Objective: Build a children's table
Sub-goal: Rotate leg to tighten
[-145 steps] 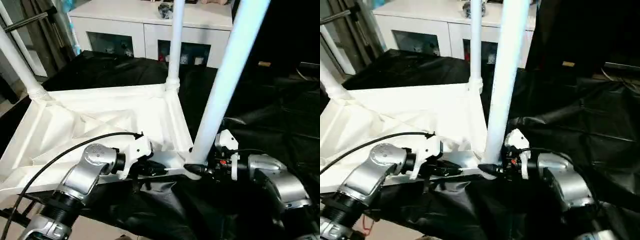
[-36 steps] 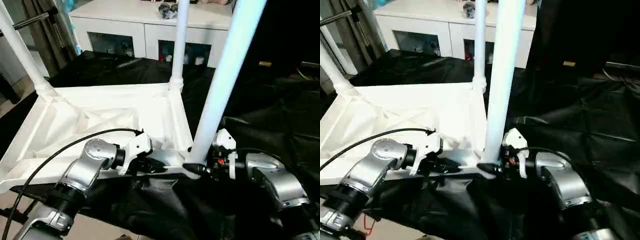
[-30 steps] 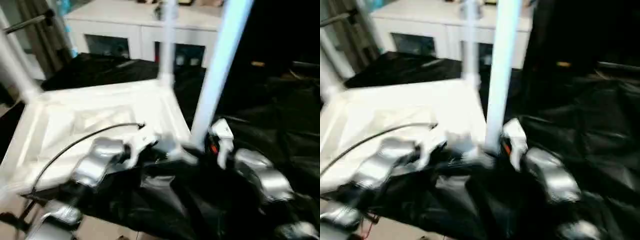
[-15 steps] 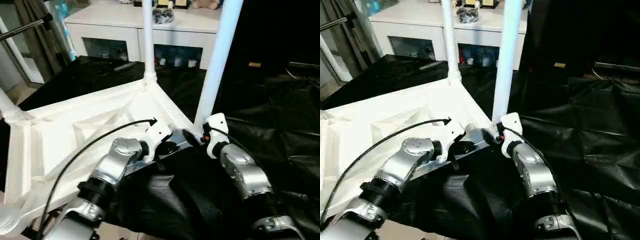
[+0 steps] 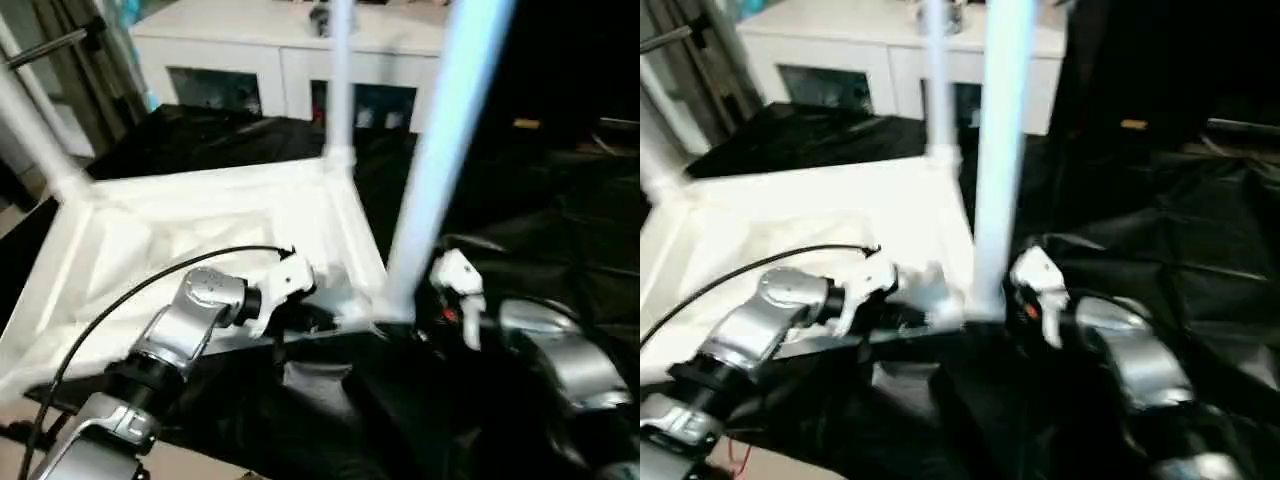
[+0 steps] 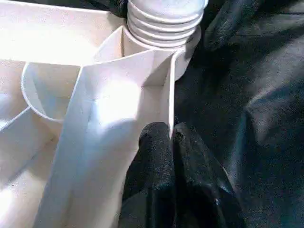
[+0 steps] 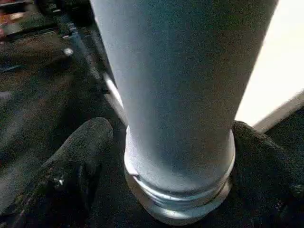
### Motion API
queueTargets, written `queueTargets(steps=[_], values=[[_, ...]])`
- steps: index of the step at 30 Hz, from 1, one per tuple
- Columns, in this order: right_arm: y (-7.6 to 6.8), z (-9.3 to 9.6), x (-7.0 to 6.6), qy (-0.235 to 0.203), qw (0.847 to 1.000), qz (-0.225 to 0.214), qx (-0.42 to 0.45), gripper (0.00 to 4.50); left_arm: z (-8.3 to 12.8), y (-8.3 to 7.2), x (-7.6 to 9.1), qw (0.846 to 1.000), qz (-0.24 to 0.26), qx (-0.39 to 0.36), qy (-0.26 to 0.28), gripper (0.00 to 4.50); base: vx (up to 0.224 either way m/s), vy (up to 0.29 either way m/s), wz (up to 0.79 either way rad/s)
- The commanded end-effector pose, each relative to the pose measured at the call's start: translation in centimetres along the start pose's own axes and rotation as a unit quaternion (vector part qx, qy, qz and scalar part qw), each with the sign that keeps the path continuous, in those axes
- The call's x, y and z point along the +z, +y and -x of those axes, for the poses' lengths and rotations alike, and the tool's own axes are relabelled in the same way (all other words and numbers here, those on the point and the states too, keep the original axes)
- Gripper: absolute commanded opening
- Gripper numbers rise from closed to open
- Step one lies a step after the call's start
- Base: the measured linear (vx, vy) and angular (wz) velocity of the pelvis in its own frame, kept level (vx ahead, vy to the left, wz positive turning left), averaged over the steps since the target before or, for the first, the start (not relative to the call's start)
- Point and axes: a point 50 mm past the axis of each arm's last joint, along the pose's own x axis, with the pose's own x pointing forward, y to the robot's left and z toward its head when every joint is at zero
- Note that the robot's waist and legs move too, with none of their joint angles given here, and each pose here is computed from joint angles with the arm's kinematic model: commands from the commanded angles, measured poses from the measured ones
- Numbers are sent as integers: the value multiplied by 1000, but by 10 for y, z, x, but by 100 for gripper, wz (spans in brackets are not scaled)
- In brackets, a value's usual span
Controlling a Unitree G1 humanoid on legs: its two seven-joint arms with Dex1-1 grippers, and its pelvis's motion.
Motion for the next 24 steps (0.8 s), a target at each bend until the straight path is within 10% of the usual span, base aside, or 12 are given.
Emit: queueTargets(steps=[1, 16, 24], values=[[17, -14, -7, 11, 998, -14, 66, 377, -5, -2, 6, 1000, -16, -8, -6, 0, 0, 0, 0], [12, -32, -15, 2, 998, -51, -38, 275, -14, 12, 9, 998, -4, 65, -3, 0, 0, 0, 0], [-7, -73, -14, -13, 955, -138, -263, 272, -49, 20, 28, 983, 52, 173, -38, 0, -20, 3, -1]])
